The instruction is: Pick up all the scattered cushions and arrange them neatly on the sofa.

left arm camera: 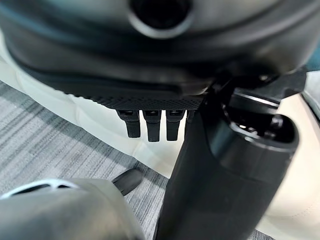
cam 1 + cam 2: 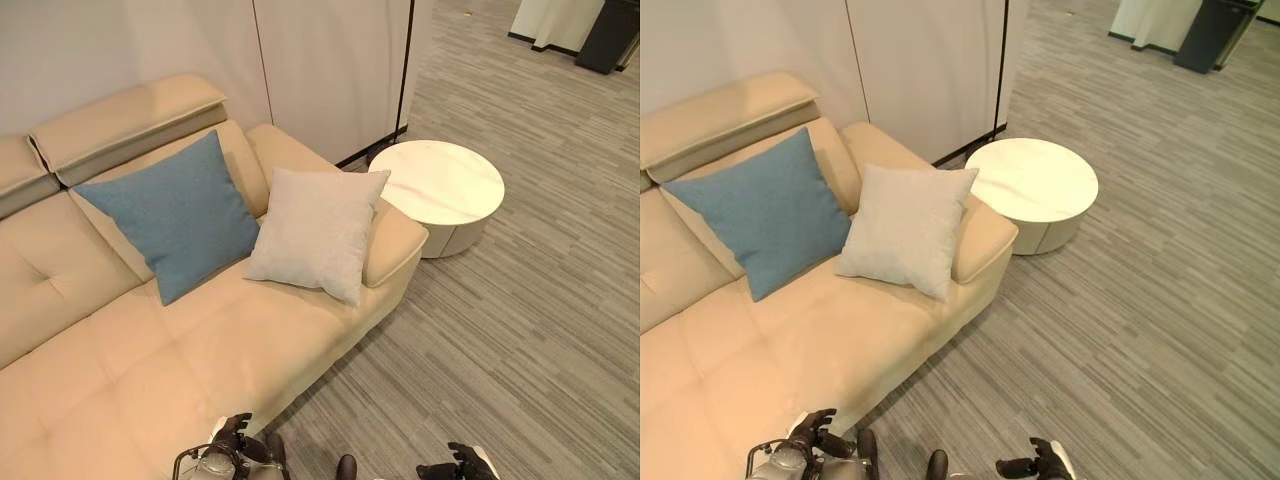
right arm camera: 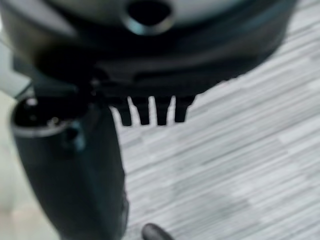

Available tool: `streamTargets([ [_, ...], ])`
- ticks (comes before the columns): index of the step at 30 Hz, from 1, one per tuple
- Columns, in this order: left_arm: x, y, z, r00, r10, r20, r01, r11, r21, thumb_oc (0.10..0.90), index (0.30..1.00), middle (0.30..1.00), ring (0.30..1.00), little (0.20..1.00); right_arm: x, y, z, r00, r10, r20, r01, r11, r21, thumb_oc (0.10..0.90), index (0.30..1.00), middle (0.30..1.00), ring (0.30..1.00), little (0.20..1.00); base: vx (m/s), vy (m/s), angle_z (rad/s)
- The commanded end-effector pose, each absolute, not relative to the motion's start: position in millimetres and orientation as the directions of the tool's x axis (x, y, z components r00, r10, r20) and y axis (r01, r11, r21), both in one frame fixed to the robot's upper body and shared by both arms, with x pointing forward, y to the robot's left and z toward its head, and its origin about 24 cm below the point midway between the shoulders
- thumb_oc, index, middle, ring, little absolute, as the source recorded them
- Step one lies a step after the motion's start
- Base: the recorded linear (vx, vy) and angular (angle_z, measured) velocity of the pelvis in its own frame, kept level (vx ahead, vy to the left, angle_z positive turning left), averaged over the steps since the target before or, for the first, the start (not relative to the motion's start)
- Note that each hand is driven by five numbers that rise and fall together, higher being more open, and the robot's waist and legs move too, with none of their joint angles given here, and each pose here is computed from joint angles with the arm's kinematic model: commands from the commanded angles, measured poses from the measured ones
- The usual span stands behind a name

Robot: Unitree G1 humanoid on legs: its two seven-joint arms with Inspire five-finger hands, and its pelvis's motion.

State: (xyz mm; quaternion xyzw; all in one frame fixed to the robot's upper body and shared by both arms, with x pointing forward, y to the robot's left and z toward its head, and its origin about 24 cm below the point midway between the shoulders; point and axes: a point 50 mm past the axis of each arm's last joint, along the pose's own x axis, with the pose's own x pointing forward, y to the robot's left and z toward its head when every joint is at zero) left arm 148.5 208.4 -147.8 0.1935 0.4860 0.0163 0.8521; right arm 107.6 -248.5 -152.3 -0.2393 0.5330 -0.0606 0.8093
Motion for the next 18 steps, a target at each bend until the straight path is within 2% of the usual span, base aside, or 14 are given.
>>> streamTargets([
  [1, 140.9, 209.7, -150.0, 0.522, 0.221, -0.824, 0.169, 0.920, 0.353, 0.800, 0.900, 0.900, 0.900, 0.900, 109.1, -271.8, -143.8, 0.444, -0.418, -0.793, -0.125, 0.847, -0.516, 0.800, 0.900, 0.900, 0.900, 0.900, 0.16, 0.053, -0.30],
  [4, 126.6, 212.0, -155.0, 0.478, 0.232, -0.847, 0.173, 0.921, 0.350, 0.800, 0.900, 0.900, 0.900, 0.900, 106.4, -269.4, -145.4, 0.439, -0.408, -0.800, -0.147, 0.846, -0.513, 0.800, 0.900, 0.900, 0.900, 0.900, 0.31, 0.099, -0.36],
  [7, 125.8, 213.1, -155.0, 0.477, 0.234, -0.847, 0.172, 0.921, 0.351, 0.800, 0.900, 0.900, 0.900, 0.900, 106.1, -267.7, -146.0, 0.441, -0.401, -0.803, -0.160, 0.845, -0.510, 0.800, 0.900, 0.900, 0.900, 0.900, 0.26, 0.109, -0.32],
  [18, 155.9, 219.3, -141.0, 0.572, 0.249, -0.782, 0.119, 0.918, 0.379, 0.800, 0.900, 0.900, 0.900, 0.900, 126.0, -264.2, -140.3, 0.499, -0.395, -0.771, -0.126, 0.848, -0.515, 0.800, 0.900, 0.900, 0.900, 0.900, 0.11, 0.052, -0.02],
])
